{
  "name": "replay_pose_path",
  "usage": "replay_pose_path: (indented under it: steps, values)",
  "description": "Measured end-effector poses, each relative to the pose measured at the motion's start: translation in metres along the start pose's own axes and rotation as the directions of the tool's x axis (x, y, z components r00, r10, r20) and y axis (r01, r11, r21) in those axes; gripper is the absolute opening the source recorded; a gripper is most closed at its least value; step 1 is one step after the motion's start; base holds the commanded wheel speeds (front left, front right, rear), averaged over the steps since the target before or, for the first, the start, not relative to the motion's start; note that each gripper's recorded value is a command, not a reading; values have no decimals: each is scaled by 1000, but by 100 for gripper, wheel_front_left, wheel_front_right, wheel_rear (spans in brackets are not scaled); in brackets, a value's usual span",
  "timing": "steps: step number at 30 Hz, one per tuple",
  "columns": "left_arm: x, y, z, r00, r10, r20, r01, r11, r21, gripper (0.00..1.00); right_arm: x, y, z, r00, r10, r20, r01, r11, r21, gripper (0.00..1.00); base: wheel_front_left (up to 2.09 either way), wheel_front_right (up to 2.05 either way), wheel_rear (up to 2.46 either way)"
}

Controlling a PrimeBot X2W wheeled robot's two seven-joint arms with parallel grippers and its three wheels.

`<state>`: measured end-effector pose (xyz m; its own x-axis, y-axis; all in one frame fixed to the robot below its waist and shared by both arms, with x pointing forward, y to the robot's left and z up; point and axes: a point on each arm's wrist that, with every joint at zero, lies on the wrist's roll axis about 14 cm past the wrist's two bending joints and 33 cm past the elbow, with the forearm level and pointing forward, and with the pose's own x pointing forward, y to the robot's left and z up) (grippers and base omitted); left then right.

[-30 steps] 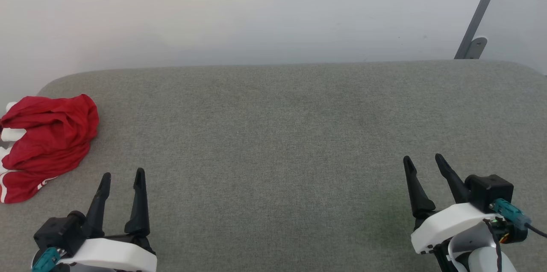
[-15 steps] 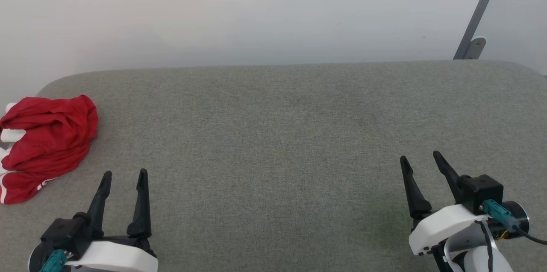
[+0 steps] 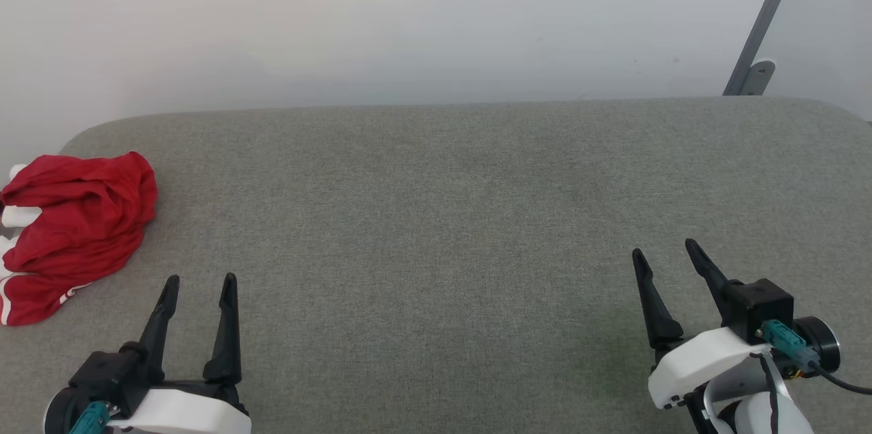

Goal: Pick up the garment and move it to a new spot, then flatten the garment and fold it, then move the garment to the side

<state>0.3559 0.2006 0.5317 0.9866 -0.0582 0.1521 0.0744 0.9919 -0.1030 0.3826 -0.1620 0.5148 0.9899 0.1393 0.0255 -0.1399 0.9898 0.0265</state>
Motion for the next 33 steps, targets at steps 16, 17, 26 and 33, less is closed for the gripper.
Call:
replay_pose_path:
  steps: [16, 17, 26, 33]
  values:
    - [-25, 54, 4, 980, 197, -6, -197, 979, -59, 100, 17, 53, 4, 988, 154, 8, -154, 988, 11, 100, 0, 0, 0]
    - [-30, 61, 6, 976, 218, -4, -218, 974, -55, 100, 19, 59, 4, 985, 171, 5, -171, 985, 10, 100, 0, 0, 0]
    - [-81, 111, 19, 915, 402, 12, -401, 915, -48, 100, 33, 117, 8, 943, 334, 10, -334, 943, 7, 100, 0, 0, 0]
    - [-124, 138, 25, 857, 514, 22, -512, 857, -55, 100, 34, 159, 6, 897, 442, -1, -442, 897, 9, 100, 0, 0, 0]
